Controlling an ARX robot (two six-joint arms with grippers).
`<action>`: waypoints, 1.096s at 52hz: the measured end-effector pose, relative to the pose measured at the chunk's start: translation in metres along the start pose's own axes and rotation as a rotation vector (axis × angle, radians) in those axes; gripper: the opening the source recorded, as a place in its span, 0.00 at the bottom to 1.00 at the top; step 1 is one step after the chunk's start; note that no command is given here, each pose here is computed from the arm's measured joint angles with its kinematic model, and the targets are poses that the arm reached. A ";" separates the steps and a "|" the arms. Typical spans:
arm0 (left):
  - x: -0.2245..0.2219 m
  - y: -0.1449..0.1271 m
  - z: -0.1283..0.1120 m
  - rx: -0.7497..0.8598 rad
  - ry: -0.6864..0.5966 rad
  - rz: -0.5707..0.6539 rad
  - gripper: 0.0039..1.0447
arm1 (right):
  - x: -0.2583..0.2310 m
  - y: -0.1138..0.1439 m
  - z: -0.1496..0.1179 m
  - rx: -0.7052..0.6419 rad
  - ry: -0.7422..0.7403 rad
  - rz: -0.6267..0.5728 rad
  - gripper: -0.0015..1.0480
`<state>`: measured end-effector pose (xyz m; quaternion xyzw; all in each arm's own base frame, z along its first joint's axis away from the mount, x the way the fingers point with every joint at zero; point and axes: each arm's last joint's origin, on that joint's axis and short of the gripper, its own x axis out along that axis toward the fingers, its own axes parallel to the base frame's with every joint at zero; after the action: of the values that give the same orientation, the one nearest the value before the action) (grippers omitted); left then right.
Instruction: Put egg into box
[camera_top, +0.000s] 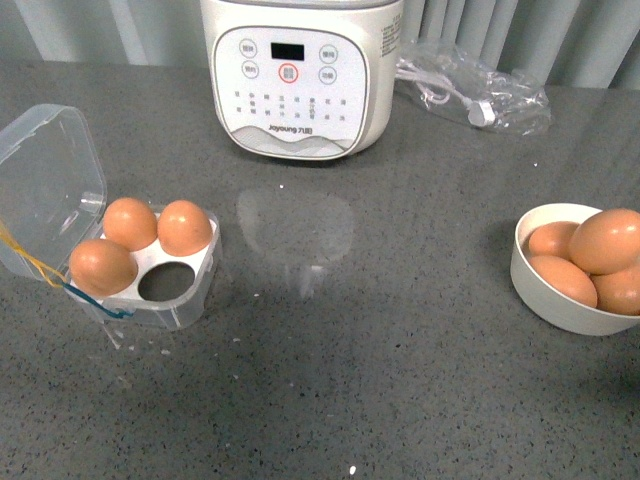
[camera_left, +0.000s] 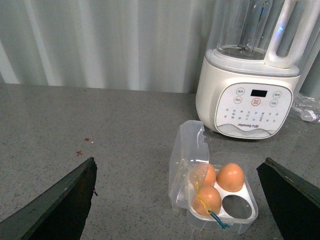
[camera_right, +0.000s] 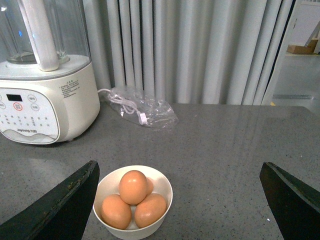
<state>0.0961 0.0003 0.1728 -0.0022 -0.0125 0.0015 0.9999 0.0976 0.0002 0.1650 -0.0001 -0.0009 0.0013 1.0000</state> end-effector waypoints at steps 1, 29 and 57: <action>0.000 0.000 0.000 0.000 0.000 -0.001 0.94 | 0.000 0.000 0.000 0.000 0.000 0.000 0.93; 0.000 0.000 0.000 0.000 0.000 0.000 0.94 | 0.000 0.000 0.000 0.000 0.000 0.000 0.93; 0.000 0.000 0.000 0.000 0.000 -0.001 0.94 | 0.063 -0.018 -0.001 0.061 0.414 -0.183 0.93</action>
<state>0.0961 0.0002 0.1729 -0.0022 -0.0127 0.0011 0.9999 0.1611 -0.0175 0.1639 0.0301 0.2044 -0.0896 0.9743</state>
